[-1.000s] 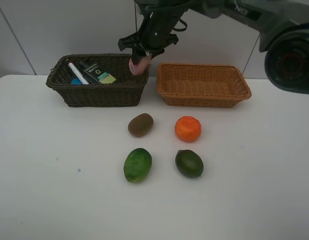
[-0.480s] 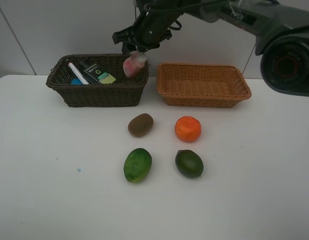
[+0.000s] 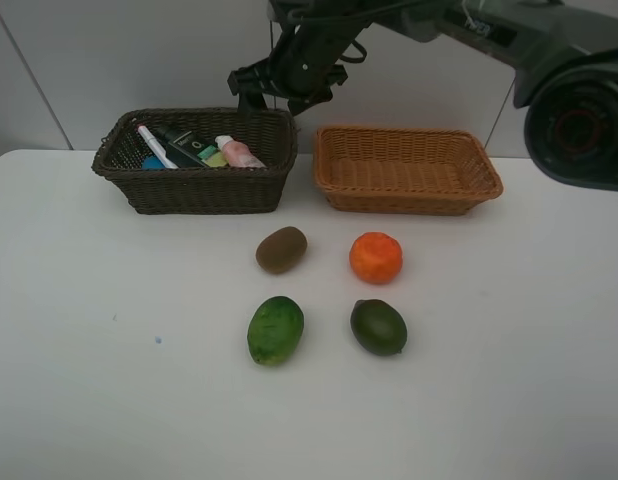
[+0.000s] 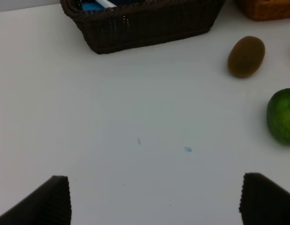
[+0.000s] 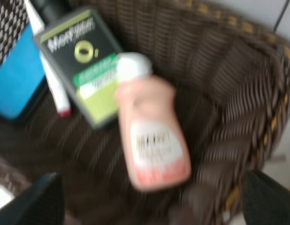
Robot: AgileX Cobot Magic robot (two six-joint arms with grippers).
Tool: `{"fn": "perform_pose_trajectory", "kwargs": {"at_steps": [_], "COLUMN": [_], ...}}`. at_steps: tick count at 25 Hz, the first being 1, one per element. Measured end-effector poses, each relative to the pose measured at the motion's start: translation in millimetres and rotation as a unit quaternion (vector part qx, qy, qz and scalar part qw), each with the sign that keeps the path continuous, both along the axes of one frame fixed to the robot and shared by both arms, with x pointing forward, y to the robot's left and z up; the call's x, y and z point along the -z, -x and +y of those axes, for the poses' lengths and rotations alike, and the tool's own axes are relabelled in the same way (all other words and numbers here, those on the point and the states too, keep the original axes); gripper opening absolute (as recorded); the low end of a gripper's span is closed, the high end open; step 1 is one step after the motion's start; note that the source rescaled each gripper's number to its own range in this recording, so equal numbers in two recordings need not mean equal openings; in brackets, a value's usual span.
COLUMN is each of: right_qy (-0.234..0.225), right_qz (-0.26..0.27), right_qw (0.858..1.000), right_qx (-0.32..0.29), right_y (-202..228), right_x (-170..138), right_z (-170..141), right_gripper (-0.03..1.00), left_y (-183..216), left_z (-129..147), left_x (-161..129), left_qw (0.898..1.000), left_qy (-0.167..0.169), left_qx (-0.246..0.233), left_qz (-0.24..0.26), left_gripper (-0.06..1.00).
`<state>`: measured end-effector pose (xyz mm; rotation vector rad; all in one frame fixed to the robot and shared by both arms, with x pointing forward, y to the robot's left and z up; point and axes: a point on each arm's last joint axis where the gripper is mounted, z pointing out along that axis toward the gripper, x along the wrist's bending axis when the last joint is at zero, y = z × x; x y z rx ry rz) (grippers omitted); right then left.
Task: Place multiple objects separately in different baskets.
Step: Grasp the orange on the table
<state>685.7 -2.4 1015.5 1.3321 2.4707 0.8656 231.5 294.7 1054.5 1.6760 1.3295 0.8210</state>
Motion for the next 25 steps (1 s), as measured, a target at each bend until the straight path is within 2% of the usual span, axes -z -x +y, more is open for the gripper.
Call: {"fn": "perform_pose_trajectory", "kwargs": {"at_steps": [8, 12, 19, 25], "right_qy": [0.054, 0.065, 0.11, 0.162], "right_qz": [0.011, 0.016, 0.08, 0.161], "right_qw": [0.998, 0.996, 0.989, 0.973], "right_qx": [0.033, 0.054, 0.065, 0.034], "right_y": [24, 31, 64, 115], "right_x": [-71, -85, -70, -32], "right_z": [-42, -69, -106, -110], "right_gripper": [0.94, 0.94, 0.94, 0.94], "left_y": [0, 0, 0, 0], "left_z": [0, 0, 0, 0], "left_x": [0, 0, 0, 0], "left_qw": [1.0, 1.0, 1.0, 1.0], "left_qy": [0.0, 0.0, 0.0, 0.0], "left_qx": [0.0, 0.0, 0.0, 0.0], "left_qz": [0.0, 0.0, 0.0, 0.0], "left_gripper": [0.96, 0.96, 0.96, 0.96]}}
